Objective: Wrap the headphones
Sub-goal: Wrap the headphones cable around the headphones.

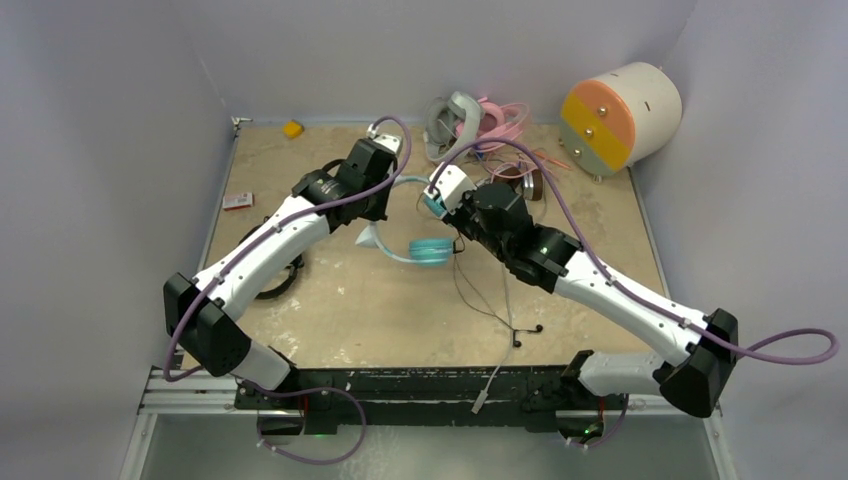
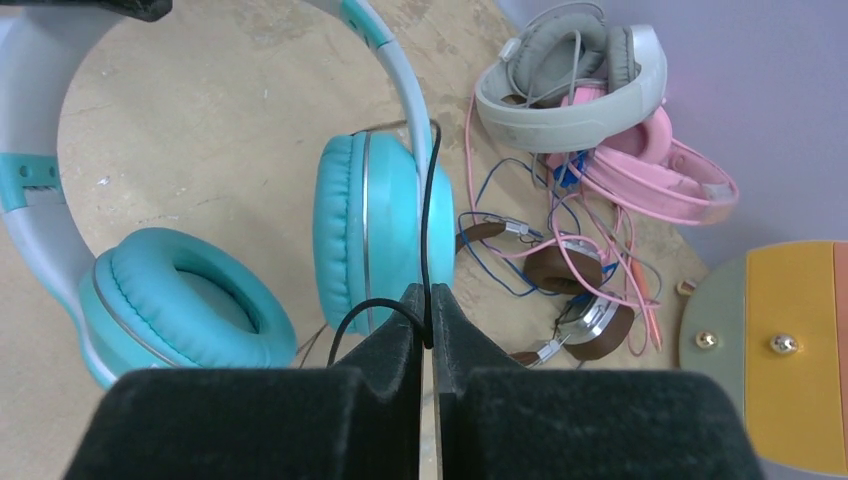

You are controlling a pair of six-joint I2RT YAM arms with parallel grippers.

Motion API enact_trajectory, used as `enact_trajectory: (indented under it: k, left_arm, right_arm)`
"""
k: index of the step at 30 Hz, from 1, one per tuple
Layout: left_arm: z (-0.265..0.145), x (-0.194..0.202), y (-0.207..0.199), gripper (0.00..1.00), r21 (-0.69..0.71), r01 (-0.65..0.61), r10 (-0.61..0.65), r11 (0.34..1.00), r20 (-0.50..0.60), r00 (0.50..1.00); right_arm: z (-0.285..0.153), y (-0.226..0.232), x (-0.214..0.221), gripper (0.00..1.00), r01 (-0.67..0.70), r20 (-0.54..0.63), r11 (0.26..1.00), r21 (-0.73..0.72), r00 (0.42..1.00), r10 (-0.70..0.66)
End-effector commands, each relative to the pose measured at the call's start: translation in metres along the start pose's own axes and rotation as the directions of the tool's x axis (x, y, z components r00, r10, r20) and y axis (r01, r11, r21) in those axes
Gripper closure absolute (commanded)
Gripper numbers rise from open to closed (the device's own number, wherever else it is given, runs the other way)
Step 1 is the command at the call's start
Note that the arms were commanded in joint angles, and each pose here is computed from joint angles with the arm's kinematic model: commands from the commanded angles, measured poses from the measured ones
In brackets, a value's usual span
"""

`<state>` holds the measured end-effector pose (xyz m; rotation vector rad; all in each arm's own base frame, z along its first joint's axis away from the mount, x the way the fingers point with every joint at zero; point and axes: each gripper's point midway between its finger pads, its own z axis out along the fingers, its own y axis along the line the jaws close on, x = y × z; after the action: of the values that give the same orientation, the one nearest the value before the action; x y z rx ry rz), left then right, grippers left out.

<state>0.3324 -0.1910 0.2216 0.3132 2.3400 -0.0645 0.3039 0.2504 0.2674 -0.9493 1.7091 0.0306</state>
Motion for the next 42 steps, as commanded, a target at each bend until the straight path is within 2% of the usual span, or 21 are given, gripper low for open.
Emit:
enact_trajectory:
  k: [1, 8, 13, 18, 23, 27, 35, 42]
  left_arm:
    - [-0.01, -0.024, -0.009, 1.0, 0.035, 0.034, -0.036, 0.999, 0.068, 0.997]
    - [-0.015, -0.023, -0.021, 1.0, 0.103, 0.041, -0.048, 0.994, 0.068, 0.997]
    - [-0.02, -0.018, -0.033, 1.0, 0.176, 0.034, -0.046, 0.984, 0.063, 0.997]
    - [-0.018, -0.01, -0.035, 1.0, 0.189, 0.031, -0.04, 0.982, 0.048, 0.998]
    - [-0.017, -0.006, -0.041, 1.0, 0.217, 0.032, -0.041, 0.976, 0.034, 0.999]
    - [-0.019, -0.007, -0.044, 1.0, 0.235, 0.039, -0.049, 0.971, 0.035, 0.998]
    - [-0.033, -0.006, -0.047, 1.0, 0.284, 0.051, -0.072, 0.957, 0.063, 0.995]
    - [-0.038, 0.011, -0.052, 1.0, 0.324, 0.089, -0.096, 0.942, 0.008, 0.995]
  right_arm:
    - [-0.012, -0.012, -0.031, 0.96, -0.043, 0.089, 0.999, 0.019, 0.995, 0.041]
    - [-0.002, -0.012, -0.038, 0.9, -0.036, 0.063, 0.999, 0.014, 0.997, 0.035]
    - [0.001, -0.018, -0.047, 0.86, -0.036, 0.091, 0.998, 0.043, 0.995, 0.032]
    - [0.004, -0.009, -0.056, 0.81, -0.041, 0.109, 0.999, -0.015, 0.993, 0.042]
    - [0.006, 0.001, -0.062, 0.7, -0.061, 0.141, 0.996, -0.063, 0.988, 0.069]
    - [0.011, 0.006, -0.061, 0.65, -0.068, 0.142, 0.995, -0.078, 0.987, 0.078]
    - [0.023, 0.018, -0.049, 0.66, -0.112, 0.065, 0.988, -0.111, 0.991, 0.12]
    - [0.009, 0.005, -0.061, 0.64, -0.213, 0.084, 0.971, -0.107, 0.971, 0.222]
